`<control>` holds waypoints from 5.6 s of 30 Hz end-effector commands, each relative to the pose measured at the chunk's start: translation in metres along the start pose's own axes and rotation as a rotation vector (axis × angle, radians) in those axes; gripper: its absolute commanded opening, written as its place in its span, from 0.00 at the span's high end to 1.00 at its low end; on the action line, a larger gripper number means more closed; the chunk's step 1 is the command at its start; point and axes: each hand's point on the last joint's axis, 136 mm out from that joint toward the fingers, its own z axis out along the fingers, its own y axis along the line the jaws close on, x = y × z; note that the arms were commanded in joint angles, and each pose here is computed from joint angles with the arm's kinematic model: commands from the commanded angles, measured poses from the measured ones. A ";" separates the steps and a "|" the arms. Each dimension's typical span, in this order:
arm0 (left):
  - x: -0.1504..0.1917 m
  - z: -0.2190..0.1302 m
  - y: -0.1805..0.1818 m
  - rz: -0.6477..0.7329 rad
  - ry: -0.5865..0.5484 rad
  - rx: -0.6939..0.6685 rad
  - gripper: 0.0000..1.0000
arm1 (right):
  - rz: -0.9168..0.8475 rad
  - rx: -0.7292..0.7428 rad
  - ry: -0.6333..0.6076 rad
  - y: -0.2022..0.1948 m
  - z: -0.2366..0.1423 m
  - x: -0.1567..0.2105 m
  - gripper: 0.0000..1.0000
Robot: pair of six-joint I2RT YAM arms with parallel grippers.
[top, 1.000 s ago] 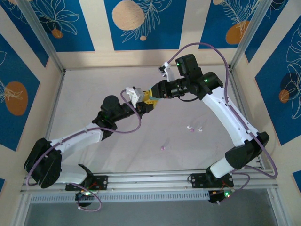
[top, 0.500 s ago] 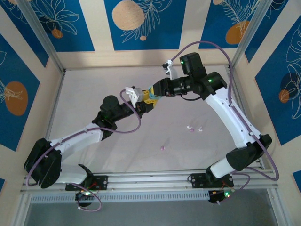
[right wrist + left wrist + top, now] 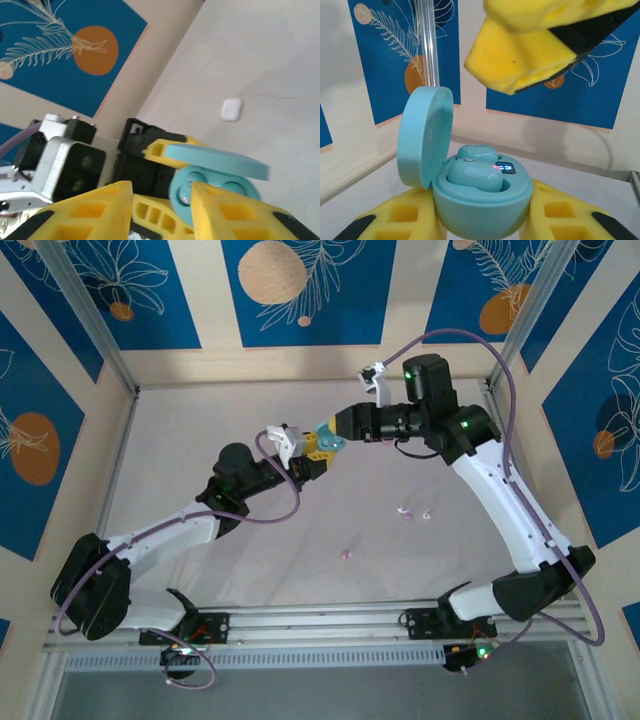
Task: Insert wireless bluetooth earbuds into charging case
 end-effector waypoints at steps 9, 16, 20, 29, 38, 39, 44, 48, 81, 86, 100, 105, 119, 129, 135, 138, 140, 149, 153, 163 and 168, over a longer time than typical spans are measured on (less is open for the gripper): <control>-0.026 -0.001 -0.020 0.078 -0.039 0.074 0.76 | 0.249 0.011 -0.060 -0.042 -0.009 -0.035 0.50; -0.033 -0.001 -0.020 0.078 -0.067 0.065 0.76 | 0.263 -0.022 0.087 -0.043 0.017 -0.019 0.45; -0.038 -0.002 -0.020 0.085 -0.078 0.058 0.76 | 0.229 -0.065 0.149 -0.033 0.023 -0.008 0.44; -0.047 -0.003 -0.016 0.068 -0.120 0.032 0.76 | 0.236 -0.110 0.232 -0.027 0.016 0.016 0.45; -0.049 -0.001 -0.016 0.069 -0.128 0.040 0.76 | 0.400 -0.280 0.218 -0.024 -0.003 0.017 0.44; -0.049 -0.001 -0.016 0.066 -0.128 0.040 0.76 | 0.405 -0.292 0.222 -0.024 -0.004 0.018 0.43; -0.052 0.000 -0.016 0.065 -0.141 0.040 0.76 | 0.433 -0.384 0.266 -0.016 -0.003 0.024 0.42; -0.054 0.002 -0.015 0.064 -0.146 0.044 0.75 | 0.462 -0.421 0.304 -0.014 0.002 0.026 0.43; -0.043 0.007 -0.008 0.062 -0.086 0.010 0.72 | 0.448 -0.551 0.383 0.001 0.008 0.024 0.54; -0.043 0.007 -0.007 0.058 -0.085 0.005 0.71 | 0.442 -0.522 0.375 -0.002 0.011 0.024 0.67; -0.026 -0.004 0.018 0.035 -0.020 -0.161 0.30 | 0.508 -0.101 0.037 -0.106 0.027 -0.001 0.82; -0.026 -0.023 0.035 0.028 0.006 -0.294 0.28 | 0.681 0.148 0.039 -0.201 0.060 0.033 0.81; 0.026 -0.083 0.083 -0.074 0.388 -0.662 0.02 | 0.708 0.230 0.259 -0.268 0.157 0.068 0.79; 0.034 -0.106 0.104 -0.220 0.443 -0.877 0.00 | 0.775 0.311 0.261 -0.301 0.189 0.080 0.77; 0.016 -0.103 0.087 -0.223 0.331 -0.750 0.00 | 0.797 0.362 0.275 -0.310 0.192 0.102 0.76; 0.015 -0.108 0.087 -0.228 0.342 -0.762 0.00 | 0.799 0.388 0.274 -0.313 0.188 0.108 0.71; 0.016 -0.107 0.087 -0.224 0.356 -0.756 0.00 | 0.782 0.411 0.273 -0.314 0.183 0.108 0.64; 0.015 -0.098 0.089 -0.225 0.356 -0.746 0.00 | 0.693 0.486 0.265 -0.310 0.153 0.096 0.47; 0.019 -0.096 0.091 -0.228 0.383 -0.749 0.00 | 0.622 0.543 0.238 -0.308 0.127 0.087 0.44; 0.027 -0.086 0.090 -0.266 0.427 -0.730 0.00 | 0.372 0.677 0.067 -0.365 0.057 0.021 0.43; 0.027 -0.083 0.088 -0.282 0.439 -0.717 0.00 | 0.439 0.616 0.152 -0.398 0.055 0.002 0.44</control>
